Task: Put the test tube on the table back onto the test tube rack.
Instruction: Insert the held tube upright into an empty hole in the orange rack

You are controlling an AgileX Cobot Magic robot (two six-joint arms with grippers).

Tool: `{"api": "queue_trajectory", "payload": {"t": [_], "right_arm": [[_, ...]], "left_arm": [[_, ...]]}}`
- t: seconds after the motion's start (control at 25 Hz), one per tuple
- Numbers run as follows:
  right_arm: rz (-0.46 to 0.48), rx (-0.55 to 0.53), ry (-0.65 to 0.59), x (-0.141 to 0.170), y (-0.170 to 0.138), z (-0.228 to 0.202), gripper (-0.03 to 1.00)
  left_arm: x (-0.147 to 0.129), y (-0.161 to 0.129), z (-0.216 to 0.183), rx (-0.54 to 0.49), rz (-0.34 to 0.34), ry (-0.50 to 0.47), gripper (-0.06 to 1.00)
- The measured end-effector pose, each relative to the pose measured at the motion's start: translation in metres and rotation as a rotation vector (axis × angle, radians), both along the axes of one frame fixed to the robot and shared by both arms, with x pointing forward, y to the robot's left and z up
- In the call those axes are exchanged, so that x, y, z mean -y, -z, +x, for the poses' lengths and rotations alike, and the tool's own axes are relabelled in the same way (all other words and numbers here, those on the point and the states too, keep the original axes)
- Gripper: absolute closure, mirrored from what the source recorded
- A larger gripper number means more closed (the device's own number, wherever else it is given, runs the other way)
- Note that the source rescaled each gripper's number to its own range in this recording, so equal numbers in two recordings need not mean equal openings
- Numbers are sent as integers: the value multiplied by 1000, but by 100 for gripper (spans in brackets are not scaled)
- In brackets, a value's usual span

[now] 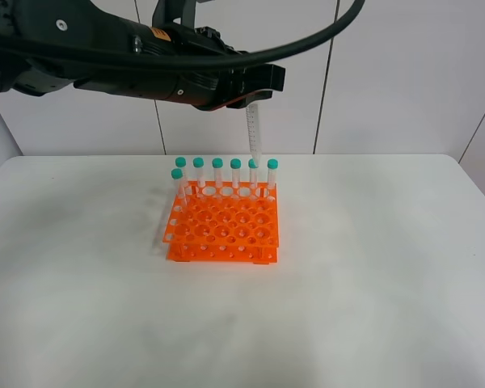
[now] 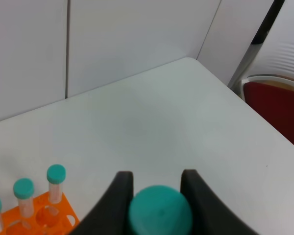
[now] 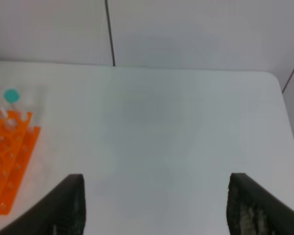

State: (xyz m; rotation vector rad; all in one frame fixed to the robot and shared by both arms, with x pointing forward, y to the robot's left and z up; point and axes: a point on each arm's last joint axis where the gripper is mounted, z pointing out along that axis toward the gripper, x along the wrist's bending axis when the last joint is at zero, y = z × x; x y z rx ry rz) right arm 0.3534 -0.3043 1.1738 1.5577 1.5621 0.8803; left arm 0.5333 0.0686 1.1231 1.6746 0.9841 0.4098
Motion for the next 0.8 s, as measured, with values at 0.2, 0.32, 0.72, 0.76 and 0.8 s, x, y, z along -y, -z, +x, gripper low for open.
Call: {"api": "queue_trajectory", "payload": {"t": [0.2, 0.32, 0.72, 0.76, 0.8], "right_arm": [[20, 46, 10, -3, -6, -43, 38], [27, 56, 13, -5, -6, -61, 38], [39, -22, 52, -4, 47, -97, 38], [45, -18, 56, -5, 55, -101, 38], [47, -17, 57, -5, 61, -104, 38]], "left_arm": [[0, 0, 0, 18, 20, 10, 94], [0, 0, 0, 22, 24, 12, 94], [0, 0, 0, 22, 25, 11, 94], [0, 0, 0, 22, 25, 11, 94], [0, 0, 0, 21, 25, 12, 94]]}}
